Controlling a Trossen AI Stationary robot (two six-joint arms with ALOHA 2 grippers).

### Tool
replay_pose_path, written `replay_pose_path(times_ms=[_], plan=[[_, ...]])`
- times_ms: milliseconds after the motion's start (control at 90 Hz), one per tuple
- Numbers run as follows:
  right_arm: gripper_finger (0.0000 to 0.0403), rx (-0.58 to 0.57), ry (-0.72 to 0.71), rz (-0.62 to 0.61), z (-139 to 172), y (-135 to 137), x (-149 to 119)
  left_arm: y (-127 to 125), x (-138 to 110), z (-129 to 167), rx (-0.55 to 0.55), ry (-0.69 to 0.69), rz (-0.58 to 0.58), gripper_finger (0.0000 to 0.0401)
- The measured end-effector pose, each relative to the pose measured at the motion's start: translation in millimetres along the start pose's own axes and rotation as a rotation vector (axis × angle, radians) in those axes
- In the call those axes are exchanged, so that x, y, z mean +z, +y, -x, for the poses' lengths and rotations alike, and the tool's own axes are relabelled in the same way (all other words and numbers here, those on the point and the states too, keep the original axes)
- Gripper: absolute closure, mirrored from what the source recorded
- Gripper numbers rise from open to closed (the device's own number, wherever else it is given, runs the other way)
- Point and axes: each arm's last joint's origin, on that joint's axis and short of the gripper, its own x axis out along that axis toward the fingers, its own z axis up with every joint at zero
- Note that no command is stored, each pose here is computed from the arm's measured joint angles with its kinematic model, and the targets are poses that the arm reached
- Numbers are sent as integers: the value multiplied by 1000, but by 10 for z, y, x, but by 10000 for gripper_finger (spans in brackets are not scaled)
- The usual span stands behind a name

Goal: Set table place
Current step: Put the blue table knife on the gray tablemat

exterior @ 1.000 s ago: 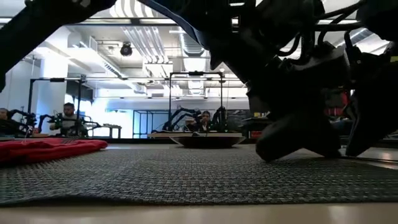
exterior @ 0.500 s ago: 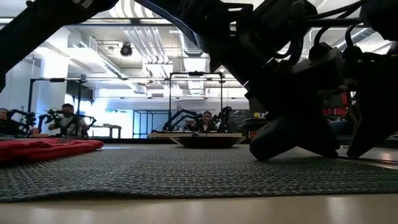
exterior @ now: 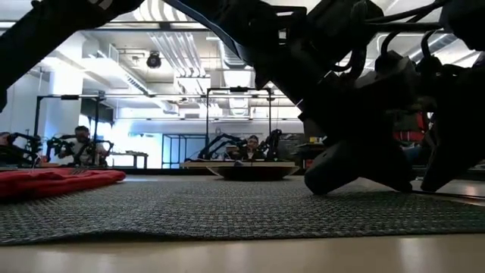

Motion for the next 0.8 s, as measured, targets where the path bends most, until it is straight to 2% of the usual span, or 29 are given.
replay_pose_path(times_ms=[256, 611, 800], plan=[[403, 45, 43, 23, 210, 18, 64, 49, 63, 39, 61, -2, 50, 326], [403, -6, 56, -198, 105, -24, -4, 59, 57, 39, 59, -8, 63, 326], [403, 30, 51, -230, 95, 8, 10, 57, 53, 39, 62, -1, 67, 326]])
